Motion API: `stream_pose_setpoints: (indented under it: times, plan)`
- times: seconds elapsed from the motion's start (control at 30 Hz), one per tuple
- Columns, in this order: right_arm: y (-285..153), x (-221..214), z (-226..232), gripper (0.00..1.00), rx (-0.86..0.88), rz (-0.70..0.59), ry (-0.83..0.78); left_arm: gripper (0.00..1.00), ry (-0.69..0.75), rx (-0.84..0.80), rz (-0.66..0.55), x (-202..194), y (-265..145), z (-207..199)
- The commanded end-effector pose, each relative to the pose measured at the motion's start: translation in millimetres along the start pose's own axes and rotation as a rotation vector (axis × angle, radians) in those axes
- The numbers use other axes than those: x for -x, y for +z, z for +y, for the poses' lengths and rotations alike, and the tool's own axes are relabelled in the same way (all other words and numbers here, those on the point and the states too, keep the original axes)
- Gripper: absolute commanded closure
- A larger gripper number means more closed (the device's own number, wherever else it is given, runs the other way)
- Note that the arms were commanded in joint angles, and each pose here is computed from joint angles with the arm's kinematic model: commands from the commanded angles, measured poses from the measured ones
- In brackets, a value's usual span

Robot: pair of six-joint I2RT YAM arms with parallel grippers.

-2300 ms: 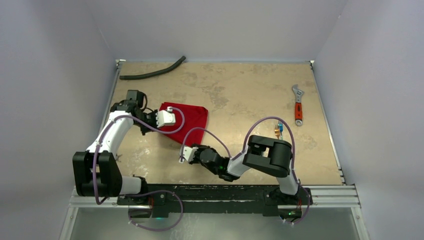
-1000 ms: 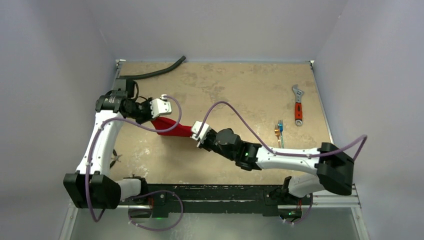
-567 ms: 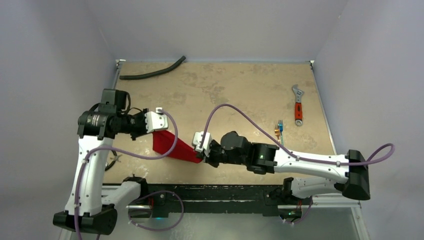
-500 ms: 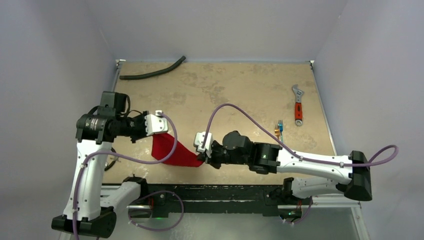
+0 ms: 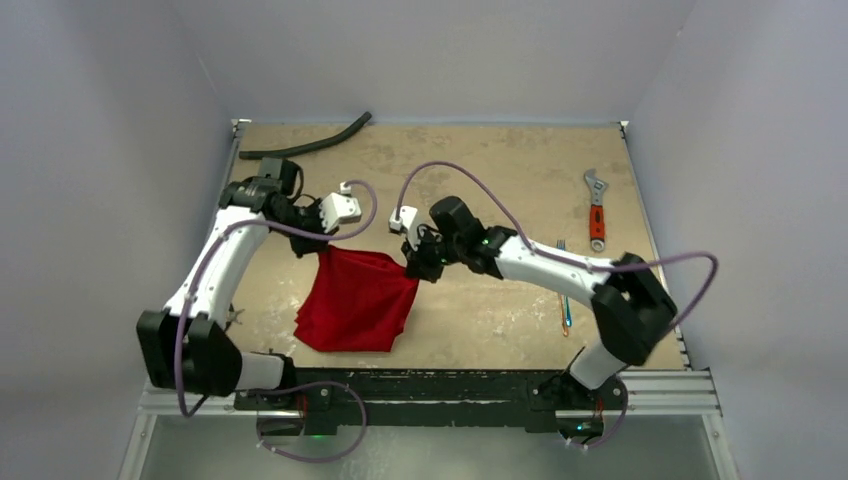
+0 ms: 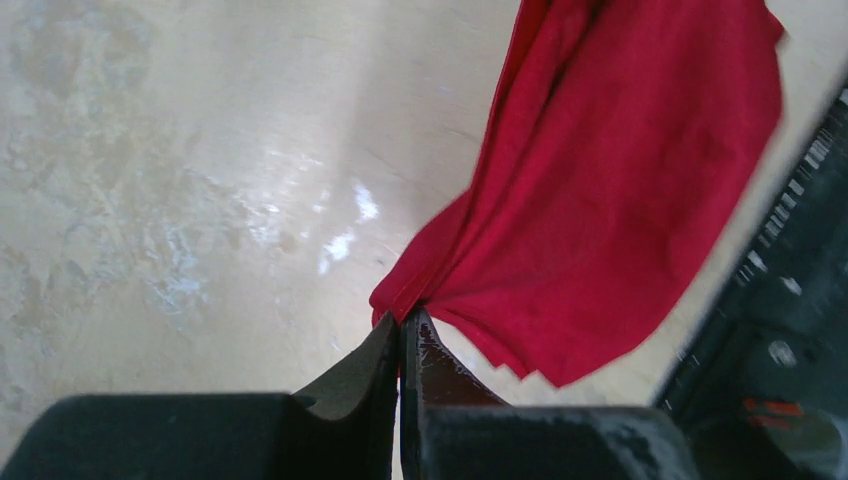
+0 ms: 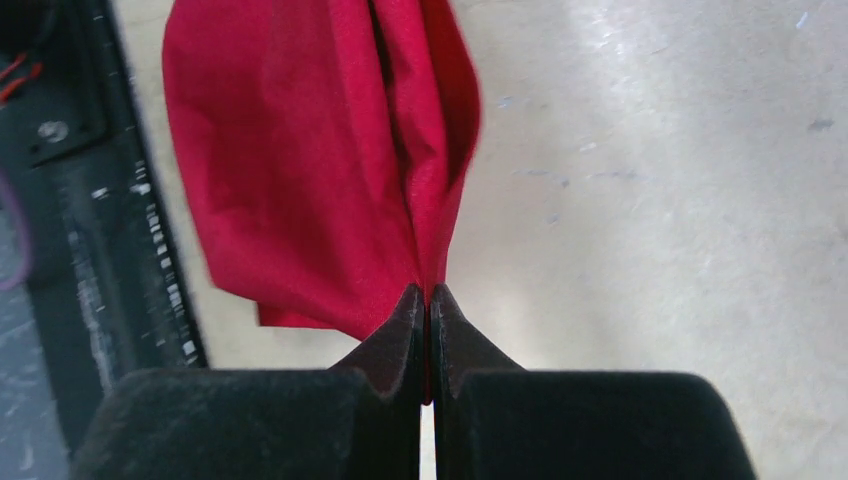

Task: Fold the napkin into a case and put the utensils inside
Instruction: Turn over the upper triangle folded napkin at the center of the board.

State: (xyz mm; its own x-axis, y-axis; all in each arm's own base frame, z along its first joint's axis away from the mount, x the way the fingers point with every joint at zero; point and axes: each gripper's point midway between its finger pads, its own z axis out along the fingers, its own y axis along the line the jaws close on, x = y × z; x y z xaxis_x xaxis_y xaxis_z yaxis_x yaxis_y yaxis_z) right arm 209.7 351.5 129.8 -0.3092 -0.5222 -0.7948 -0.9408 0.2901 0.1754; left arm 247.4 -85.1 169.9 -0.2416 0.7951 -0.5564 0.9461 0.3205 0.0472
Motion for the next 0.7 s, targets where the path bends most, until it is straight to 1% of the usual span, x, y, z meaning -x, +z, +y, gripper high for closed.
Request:
stream_pose_setpoints:
  times: [0.0,0.13,0.23,0.3,0.37,0.47,0.67]
  plan:
    - [15,30,-32,1.0,0.087,-0.044,-0.05,1.0,-0.13,0.21,-0.046,19,24,79]
    - [24,36,-66,1.0,0.045,-0.053,-0.028,1.0,-0.209,0.285,-0.01,16,50,117]
    - [23,37,-93,1.0,0.025,-0.043,-0.02,1.0,-0.245,0.275,0.033,12,74,129]
    - [20,44,-96,1.0,0.022,-0.06,-0.029,1.0,-0.262,0.281,0.031,16,77,134]
    - [13,52,-95,1.0,0.008,-0.073,-0.044,1.0,-0.253,0.3,0.008,26,69,139]
    - [-1,64,-91,1.0,-0.008,-0.087,-0.065,1.0,-0.226,0.342,-0.038,52,42,148]
    - [-43,91,-80,1.0,-0.089,-0.159,-0.112,1.0,-0.173,0.395,-0.116,96,-21,134]
